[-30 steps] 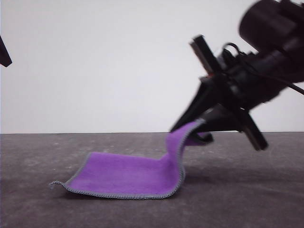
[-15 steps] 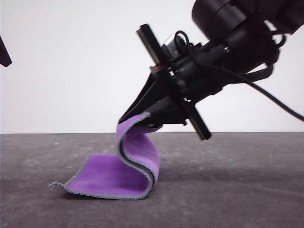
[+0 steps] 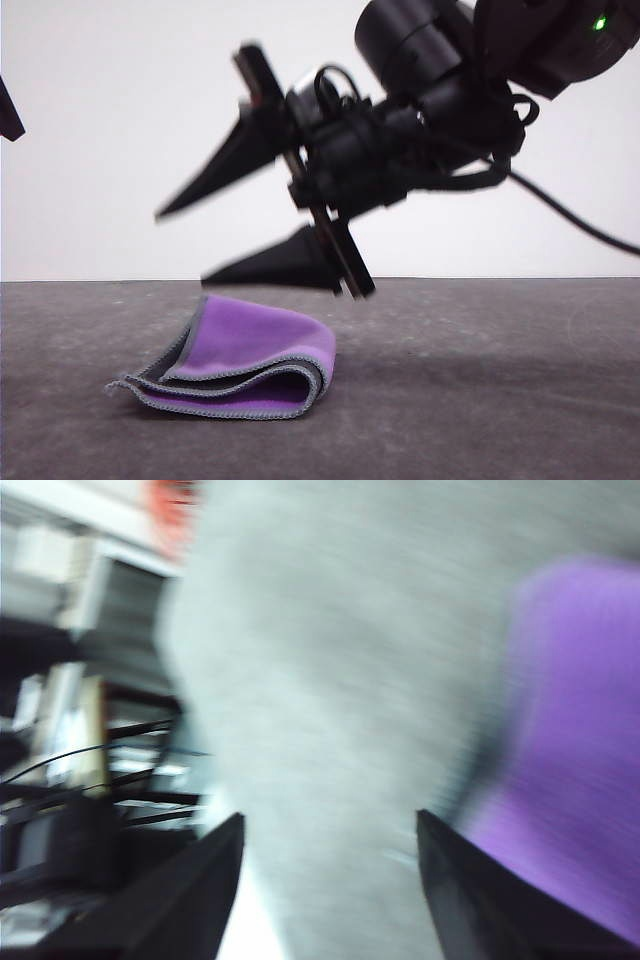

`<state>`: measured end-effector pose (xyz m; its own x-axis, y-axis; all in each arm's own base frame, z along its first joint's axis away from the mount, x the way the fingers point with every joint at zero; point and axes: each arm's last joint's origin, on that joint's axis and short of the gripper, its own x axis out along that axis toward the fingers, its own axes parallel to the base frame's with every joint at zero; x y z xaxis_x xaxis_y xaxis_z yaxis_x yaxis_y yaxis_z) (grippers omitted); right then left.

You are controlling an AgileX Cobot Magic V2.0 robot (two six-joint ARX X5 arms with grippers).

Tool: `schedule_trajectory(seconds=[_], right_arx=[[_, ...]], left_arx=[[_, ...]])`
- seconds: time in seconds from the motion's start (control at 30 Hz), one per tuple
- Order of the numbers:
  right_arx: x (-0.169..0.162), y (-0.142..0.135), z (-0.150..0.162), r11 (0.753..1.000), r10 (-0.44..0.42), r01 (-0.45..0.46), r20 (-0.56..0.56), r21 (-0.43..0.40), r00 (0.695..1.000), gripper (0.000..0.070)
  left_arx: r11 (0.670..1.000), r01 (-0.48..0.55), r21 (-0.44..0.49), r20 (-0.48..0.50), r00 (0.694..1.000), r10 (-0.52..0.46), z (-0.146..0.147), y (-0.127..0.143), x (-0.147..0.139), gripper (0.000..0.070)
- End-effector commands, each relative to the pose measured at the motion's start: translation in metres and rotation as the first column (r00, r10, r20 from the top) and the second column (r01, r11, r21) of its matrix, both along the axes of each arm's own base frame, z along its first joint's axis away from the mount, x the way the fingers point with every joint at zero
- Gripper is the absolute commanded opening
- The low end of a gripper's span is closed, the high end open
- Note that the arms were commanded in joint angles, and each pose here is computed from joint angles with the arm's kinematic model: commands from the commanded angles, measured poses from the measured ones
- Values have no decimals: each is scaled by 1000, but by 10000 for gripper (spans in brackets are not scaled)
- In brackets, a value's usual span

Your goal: Fold clothes

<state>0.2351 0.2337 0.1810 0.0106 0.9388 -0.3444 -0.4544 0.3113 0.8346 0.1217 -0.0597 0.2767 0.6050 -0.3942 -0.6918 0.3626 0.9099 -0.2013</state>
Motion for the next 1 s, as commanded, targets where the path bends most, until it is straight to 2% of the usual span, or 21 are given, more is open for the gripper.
schedule_trajectory(seconds=[0.0, 0.07, 0.17, 0.27, 0.33, 0.47, 0.6, 0.67, 0.97], right_arx=[[0, 2, 11, 999, 26, -28, 43, 37, 999, 371], [-1, -3, 19, 999, 22, -24, 50, 36, 999, 371], [-7, -12, 31, 1000, 16, -16, 120, -4, 993, 371], [-16, -26, 44, 995, -3, 25, 227, -97, 974, 370], [-24, -37, 53, 984, -4, 60, 311, -169, 950, 369], [-38, -65, 71, 943, 4, 144, 442, -301, 897, 367], [-52, -98, 84, 873, -10, 262, 523, -411, 852, 363], [-59, -114, 88, 851, -36, 311, 545, -423, 838, 362], [-92, -170, 85, 792, -217, 510, 626, -336, 749, 360]], left_arx=[[1000, 6, 4, 5, 1000, -6, 0, -1, 1, 393], [1000, 6, 4, 5, 1000, -6, 0, -1, 1, 393], [1000, 4, 2, 2, 1000, -4, 0, -1, 1, 393], [1000, -13, -12, -6, 1000, 13, 0, -1, 1, 393], [1000, -22, -20, -11, 1000, 21, 0, -1, 1, 393], [999, -30, -27, -17, 999, 30, 0, -1, 1, 393], [999, -33, -26, -15, 999, 32, 0, -1, 1, 393], [999, -37, -22, -13, 999, 36, 0, -1, 1, 393], [998, -52, -24, 22, 998, 53, 3, -1, 3, 393]])
